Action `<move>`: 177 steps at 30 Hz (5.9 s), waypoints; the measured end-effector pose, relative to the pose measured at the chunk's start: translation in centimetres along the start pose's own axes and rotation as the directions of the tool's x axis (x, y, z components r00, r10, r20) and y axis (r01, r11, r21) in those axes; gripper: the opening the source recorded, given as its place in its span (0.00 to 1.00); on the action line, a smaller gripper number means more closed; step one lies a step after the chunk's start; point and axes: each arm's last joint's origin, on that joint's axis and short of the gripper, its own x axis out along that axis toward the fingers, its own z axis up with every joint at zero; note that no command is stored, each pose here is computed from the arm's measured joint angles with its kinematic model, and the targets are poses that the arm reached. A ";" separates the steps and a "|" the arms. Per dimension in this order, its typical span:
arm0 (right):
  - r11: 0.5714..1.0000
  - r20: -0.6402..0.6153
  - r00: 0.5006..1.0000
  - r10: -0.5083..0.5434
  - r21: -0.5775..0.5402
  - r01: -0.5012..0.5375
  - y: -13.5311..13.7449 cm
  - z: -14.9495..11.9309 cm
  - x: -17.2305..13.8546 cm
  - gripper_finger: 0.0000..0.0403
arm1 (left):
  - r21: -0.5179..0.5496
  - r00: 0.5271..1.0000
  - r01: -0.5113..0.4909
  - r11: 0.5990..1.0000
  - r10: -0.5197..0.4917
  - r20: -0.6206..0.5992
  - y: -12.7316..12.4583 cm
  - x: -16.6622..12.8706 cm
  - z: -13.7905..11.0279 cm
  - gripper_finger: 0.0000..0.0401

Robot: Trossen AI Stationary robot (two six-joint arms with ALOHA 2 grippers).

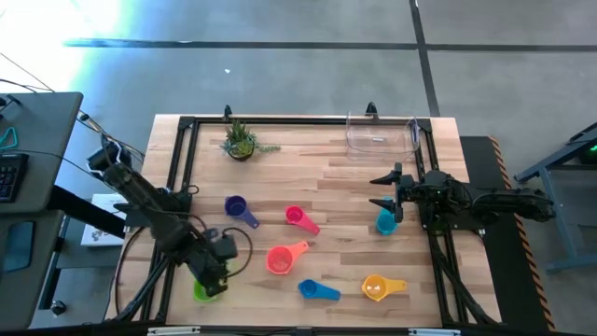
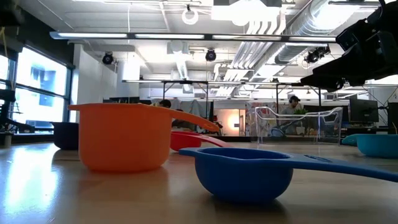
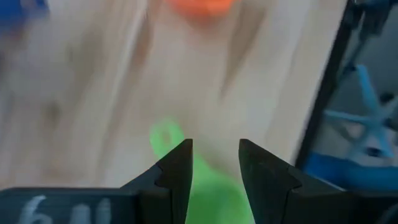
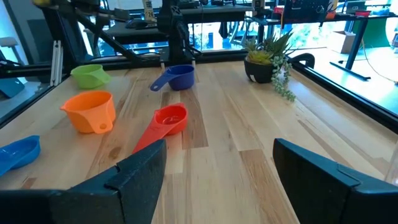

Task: Nest measuring cups in basket
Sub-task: Stack the green measuring cup on top of the orange measuring cup

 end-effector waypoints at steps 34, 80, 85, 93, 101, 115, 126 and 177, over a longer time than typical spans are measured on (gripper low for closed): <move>1.000 0.000 1.000 0.000 0.000 0.000 0.0 0.0 0.0 0.71 | -0.018 0.987 -0.025 1.000 0.022 -0.158 -4.7 6.2 -8.3 0.31; 1.000 0.000 1.000 0.000 0.000 0.000 0.0 0.0 0.0 0.71 | 0.297 0.997 0.006 0.955 0.017 -0.074 -4.3 5.2 -7.0 0.01; 1.000 0.000 1.000 0.000 0.000 0.000 0.0 0.0 0.0 0.71 | 0.338 0.999 0.031 0.941 -0.026 -0.019 -3.8 3.7 -5.0 0.01; 1.000 0.000 1.000 0.000 0.000 0.000 0.0 0.0 0.0 0.71 | 0.400 0.998 0.030 0.916 -0.048 0.037 -3.4 2.0 -1.4 0.01; 1.000 0.000 1.000 0.000 0.000 0.000 0.0 0.0 0.0 0.71 | 0.441 0.989 -0.035 0.897 -0.033 0.147 -3.2 0.3 2.9 0.01; 1.000 0.000 1.000 0.000 0.000 0.000 0.0 0.0 0.0 0.71 | 0.452 0.962 -0.112 0.885 -0.018 0.273 -3.1 -1.0 8.5 0.01; 1.000 -0.001 1.000 0.000 0.000 0.000 0.0 0.0 0.0 0.71 | 0.430 0.968 -0.194 0.882 0.101 0.228 -4.4 2.2 11.3 0.01; 1.000 -0.001 1.000 0.000 0.000 0.000 0.0 0.0 0.0 0.71 | 0.535 0.981 -0.191 0.823 0.150 0.119 -6.3 9.0 9.8 0.03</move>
